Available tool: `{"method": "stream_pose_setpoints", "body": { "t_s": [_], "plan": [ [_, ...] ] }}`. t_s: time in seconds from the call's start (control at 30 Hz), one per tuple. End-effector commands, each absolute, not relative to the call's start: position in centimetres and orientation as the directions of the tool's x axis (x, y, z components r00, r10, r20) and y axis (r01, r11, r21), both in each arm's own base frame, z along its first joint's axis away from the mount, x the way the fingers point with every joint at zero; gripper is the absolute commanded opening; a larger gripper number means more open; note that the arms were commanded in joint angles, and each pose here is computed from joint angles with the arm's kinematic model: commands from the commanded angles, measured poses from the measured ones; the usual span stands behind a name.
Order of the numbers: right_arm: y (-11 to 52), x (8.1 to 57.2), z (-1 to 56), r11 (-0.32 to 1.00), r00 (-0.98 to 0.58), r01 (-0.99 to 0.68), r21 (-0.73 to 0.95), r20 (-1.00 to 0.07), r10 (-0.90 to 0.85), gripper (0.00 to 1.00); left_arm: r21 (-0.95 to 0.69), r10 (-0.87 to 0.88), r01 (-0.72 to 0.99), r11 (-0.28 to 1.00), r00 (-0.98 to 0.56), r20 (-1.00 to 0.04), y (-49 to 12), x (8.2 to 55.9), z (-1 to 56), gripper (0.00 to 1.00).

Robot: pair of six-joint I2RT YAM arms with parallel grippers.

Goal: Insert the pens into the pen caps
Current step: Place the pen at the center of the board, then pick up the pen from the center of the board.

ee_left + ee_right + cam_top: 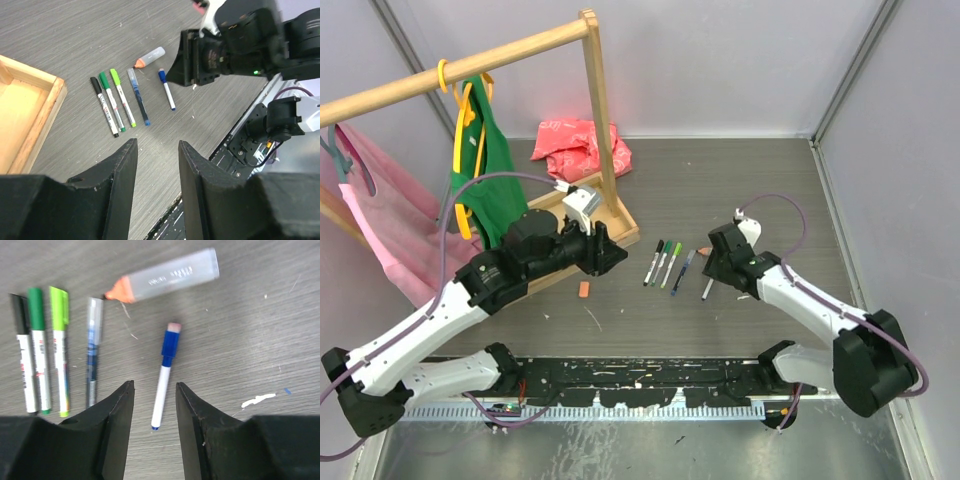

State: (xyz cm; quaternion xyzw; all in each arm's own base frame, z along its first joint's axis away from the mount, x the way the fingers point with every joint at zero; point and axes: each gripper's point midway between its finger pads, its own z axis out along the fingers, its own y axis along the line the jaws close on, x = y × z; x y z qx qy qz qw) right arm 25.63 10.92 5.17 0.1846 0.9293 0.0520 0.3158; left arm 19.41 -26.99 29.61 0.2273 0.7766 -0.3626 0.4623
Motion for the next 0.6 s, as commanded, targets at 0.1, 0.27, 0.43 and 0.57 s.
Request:
{"method": "stream_pose_setpoints", "body": {
  "t_s": [0.1,0.27,0.43,0.57],
  "plan": [
    [11.0,28.2,12.9,0.965,-0.660,0.165,0.203,-0.705,0.261,0.46,-0.352,0.007,0.661,0.663,-0.476,-0.879,-27.4,20.5,28.9,0.39],
    [12.3,29.7,15.0,0.993,-0.689,-0.002,0.116,-0.720,0.083,0.47,-0.355,-0.005,0.664,0.658,-0.468,-0.884,-27.4,20.5,29.7,0.40],
    [12.0,30.6,14.7,0.992,-0.745,-0.113,-0.048,-0.657,-0.117,0.48,-0.328,0.033,0.691,0.645,-0.453,-0.891,-27.3,20.1,30.6,0.40],
    [11.6,31.0,13.7,0.977,-0.770,-0.171,-0.131,-0.601,-0.215,0.48,-0.318,0.049,0.700,0.639,-0.450,-0.891,-27.0,19.6,30.7,0.40]
  ]
}}
